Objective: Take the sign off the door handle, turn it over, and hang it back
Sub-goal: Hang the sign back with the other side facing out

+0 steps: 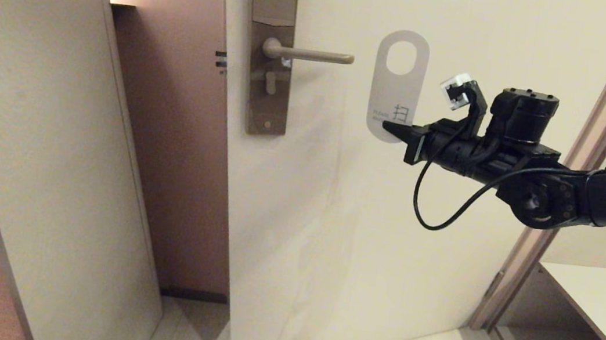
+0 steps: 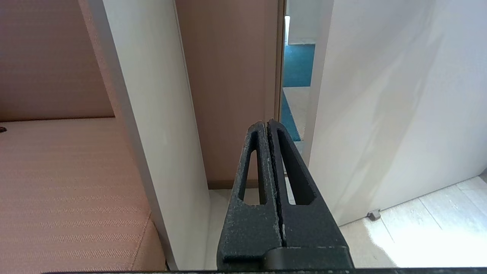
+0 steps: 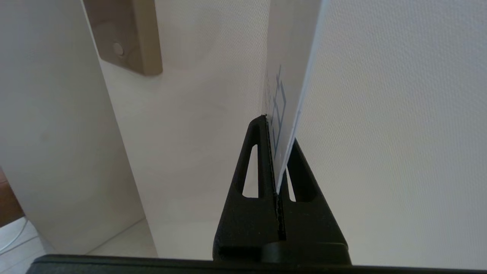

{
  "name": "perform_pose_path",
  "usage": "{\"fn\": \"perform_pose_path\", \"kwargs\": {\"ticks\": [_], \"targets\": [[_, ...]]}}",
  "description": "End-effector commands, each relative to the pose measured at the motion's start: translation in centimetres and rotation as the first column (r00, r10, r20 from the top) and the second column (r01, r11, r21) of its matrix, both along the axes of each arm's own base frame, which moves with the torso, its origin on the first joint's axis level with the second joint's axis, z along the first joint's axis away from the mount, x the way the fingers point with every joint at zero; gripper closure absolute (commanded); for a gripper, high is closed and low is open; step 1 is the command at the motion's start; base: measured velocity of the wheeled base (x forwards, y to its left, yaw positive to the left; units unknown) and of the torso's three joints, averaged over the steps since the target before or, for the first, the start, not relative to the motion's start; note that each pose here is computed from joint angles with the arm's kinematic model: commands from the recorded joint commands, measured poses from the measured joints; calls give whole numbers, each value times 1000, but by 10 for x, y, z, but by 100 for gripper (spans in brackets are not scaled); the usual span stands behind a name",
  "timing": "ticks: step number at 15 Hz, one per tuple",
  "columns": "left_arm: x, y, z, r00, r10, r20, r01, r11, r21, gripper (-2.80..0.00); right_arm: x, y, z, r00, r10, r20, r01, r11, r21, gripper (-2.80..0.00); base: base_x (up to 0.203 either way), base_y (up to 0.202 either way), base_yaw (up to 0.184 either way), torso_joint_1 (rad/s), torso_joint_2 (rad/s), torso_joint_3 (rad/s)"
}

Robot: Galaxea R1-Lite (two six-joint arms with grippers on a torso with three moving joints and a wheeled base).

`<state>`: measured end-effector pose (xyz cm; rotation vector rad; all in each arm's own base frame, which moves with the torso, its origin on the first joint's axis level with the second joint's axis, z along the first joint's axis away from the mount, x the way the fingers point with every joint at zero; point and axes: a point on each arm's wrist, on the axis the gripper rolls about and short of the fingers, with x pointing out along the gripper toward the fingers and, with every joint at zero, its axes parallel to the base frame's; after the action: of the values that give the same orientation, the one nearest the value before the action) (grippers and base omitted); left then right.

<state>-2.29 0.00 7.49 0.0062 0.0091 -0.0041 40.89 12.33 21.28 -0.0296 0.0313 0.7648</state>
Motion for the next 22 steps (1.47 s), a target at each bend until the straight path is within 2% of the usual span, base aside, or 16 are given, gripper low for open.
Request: {"fn": "perform_pose_path", "kwargs": {"ticks": [1,8,17,22], "targets": [[0,0,0,1000,-1,0,1,1000,0,0,6,9,-3,1000,21,8,-21,1000,1,0,0,0,0,0,0,0],[0,0,0,1000,-1,0,1,1000,0,0,14,21,-6,998,42,37,-42,999,-15,0,0,0,0,0,0,0],[0,0,0,1000,1,0,-1,1000,0,0,20,26,-19,1000,15,-26,-16,999,-35,0,0,0,0,0,0,0],[0,0,0,1000,0,0,0,1000,0,0,22,41,-19,999,39,-32,-40,998,-37,0,0,0,0,0,0,0]]}}
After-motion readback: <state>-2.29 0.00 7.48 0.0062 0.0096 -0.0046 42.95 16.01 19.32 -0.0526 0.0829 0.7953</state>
